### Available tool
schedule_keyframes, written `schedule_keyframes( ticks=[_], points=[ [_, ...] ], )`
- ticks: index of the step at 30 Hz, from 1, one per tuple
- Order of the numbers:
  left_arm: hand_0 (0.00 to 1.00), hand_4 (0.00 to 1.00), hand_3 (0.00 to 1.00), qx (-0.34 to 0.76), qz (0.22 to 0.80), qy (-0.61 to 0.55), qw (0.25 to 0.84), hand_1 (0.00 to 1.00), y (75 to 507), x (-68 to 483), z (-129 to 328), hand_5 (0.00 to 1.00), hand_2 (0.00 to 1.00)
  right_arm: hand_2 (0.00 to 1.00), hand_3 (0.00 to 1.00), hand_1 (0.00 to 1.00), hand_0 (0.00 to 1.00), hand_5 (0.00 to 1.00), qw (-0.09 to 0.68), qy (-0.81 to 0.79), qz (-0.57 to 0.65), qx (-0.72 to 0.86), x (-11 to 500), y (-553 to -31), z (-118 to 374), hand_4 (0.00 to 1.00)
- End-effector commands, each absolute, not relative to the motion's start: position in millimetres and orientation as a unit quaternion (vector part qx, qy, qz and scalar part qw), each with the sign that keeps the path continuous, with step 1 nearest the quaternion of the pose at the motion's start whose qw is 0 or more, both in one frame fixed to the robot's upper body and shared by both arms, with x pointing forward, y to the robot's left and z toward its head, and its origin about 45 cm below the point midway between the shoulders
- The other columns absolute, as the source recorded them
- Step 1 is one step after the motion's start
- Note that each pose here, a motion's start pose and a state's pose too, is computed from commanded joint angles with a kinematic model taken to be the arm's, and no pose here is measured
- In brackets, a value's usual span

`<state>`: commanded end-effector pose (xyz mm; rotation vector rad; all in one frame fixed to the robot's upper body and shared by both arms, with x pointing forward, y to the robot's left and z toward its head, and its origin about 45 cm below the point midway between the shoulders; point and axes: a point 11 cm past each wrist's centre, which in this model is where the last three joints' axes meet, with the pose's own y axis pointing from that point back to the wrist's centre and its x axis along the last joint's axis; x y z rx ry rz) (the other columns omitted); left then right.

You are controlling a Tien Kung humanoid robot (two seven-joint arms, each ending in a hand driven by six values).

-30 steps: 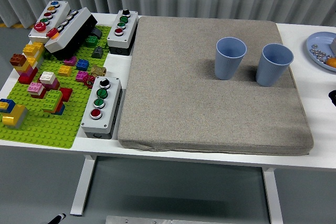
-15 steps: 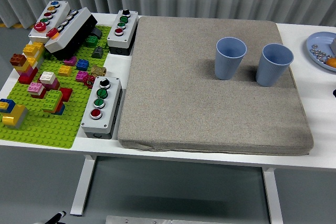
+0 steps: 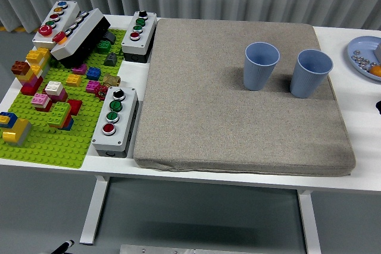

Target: Pick cup pour cup place

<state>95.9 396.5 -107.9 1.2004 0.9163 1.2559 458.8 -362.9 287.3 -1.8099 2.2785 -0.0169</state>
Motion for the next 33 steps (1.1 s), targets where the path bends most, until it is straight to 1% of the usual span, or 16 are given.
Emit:
schedule_keyframes(
  ticks=[24,25,30,31,33],
  points=[
    [0.833,0.629,0.815,0.505,0.537,0.388,0.554,0.821,396.5,96.9,-107.8,0.990,0.878,0.878,0.846,0.825,0.904,0.833,0.118,0.776,-0.006,-0.619,459.4,-361.7,288.5,0.755],
    [0.807,0.629,0.815,0.504,0.537,0.389,0.554,0.821,396.4,96.9,-107.8,0.990,0.880,0.879,0.846,0.826,0.904,0.830,0.118,0.776,-0.007,-0.620,459.7,-361.1,288.9,0.751],
    [0.807,0.629,0.815,0.504,0.536,0.392,0.552,0.821,396.3,94.8,-108.3,0.990,0.880,0.879,0.846,0.826,0.904,0.830,0.116,0.774,-0.007,-0.623,459.9,-358.1,287.9,0.751],
    [0.786,0.630,0.815,0.504,0.536,0.392,0.552,0.821,396.4,94.3,-108.4,0.989,0.880,0.880,0.846,0.826,0.904,0.827,0.116,0.774,-0.006,-0.623,459.9,-357.5,287.3,0.748],
    [0.786,0.630,0.815,0.504,0.537,0.392,0.552,0.821,396.5,93.9,-108.4,0.989,0.880,0.880,0.846,0.826,0.904,0.827,0.115,0.773,-0.006,-0.624,460.0,-356.8,286.7,0.748]
  ],
)
